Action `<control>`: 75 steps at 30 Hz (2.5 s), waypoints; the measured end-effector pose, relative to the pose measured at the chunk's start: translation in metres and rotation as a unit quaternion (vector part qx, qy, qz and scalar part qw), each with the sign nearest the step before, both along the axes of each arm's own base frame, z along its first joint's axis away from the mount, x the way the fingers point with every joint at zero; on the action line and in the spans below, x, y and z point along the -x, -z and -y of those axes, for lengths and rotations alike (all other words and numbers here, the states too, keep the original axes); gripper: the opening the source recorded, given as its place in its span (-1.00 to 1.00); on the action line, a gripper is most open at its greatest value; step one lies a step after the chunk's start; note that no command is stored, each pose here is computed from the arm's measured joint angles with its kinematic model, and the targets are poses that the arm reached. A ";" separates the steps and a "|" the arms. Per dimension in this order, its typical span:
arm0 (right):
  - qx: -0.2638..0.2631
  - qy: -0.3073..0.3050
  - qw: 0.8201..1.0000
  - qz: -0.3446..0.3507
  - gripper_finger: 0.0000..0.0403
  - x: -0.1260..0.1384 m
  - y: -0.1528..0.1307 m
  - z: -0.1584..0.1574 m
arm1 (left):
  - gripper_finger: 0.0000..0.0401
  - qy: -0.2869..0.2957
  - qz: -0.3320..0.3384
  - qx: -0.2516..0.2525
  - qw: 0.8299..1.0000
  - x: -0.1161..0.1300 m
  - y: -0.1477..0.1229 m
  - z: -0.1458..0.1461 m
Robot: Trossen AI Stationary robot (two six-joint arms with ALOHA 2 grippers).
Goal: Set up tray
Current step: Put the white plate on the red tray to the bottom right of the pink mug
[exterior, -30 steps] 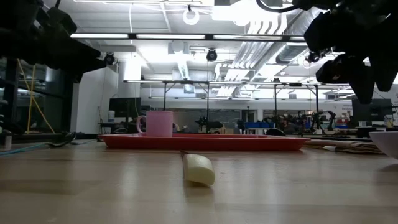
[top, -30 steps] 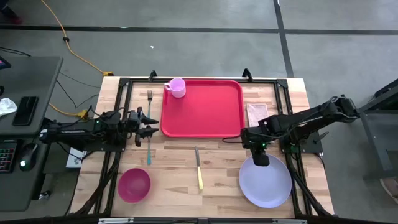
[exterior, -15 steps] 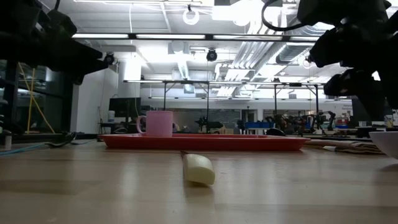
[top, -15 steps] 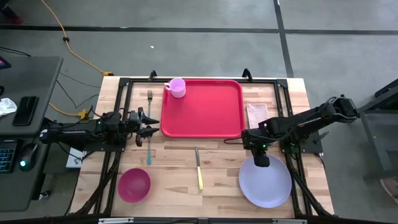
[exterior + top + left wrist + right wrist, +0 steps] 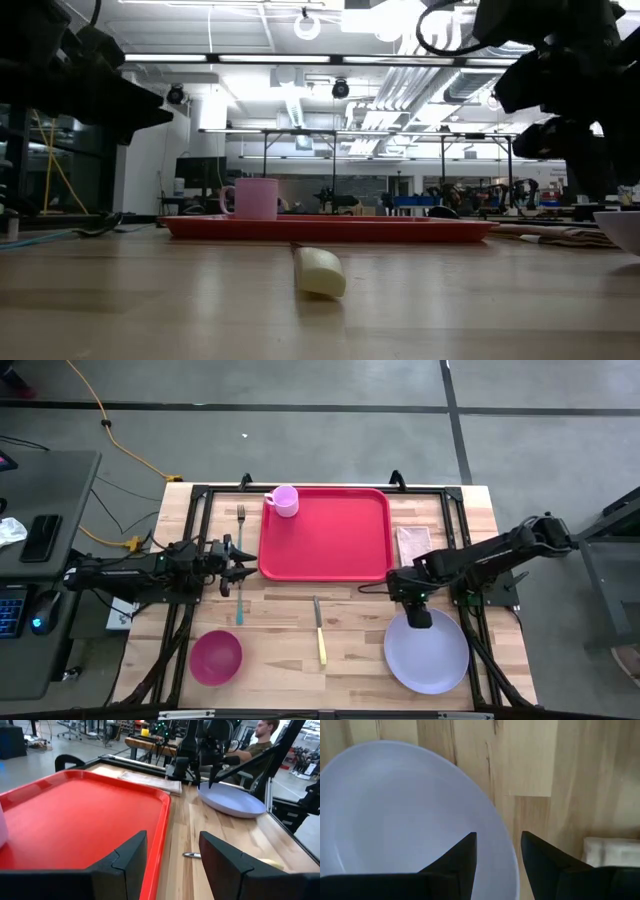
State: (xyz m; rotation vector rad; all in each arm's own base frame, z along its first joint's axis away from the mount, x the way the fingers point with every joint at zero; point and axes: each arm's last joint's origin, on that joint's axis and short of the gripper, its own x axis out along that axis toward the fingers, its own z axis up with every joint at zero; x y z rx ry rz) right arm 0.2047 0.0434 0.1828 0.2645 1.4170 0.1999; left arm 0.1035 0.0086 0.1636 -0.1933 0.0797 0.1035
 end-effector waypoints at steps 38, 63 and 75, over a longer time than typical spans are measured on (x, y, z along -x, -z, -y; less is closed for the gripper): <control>0.029 -0.035 0.998 -0.045 -0.97 -0.014 0.031 -0.005 | 0.05 -0.001 -0.003 0.008 1.000 0.000 0.001 0.000; -0.045 0.033 0.998 -0.036 -1.00 -0.020 0.002 -0.008 | 0.05 -0.001 0.003 0.013 1.000 0.000 0.000 0.000; -0.111 0.046 0.992 -0.043 -1.00 -0.030 -0.021 -0.004 | 0.05 -0.002 0.004 0.021 1.000 0.000 -0.001 0.000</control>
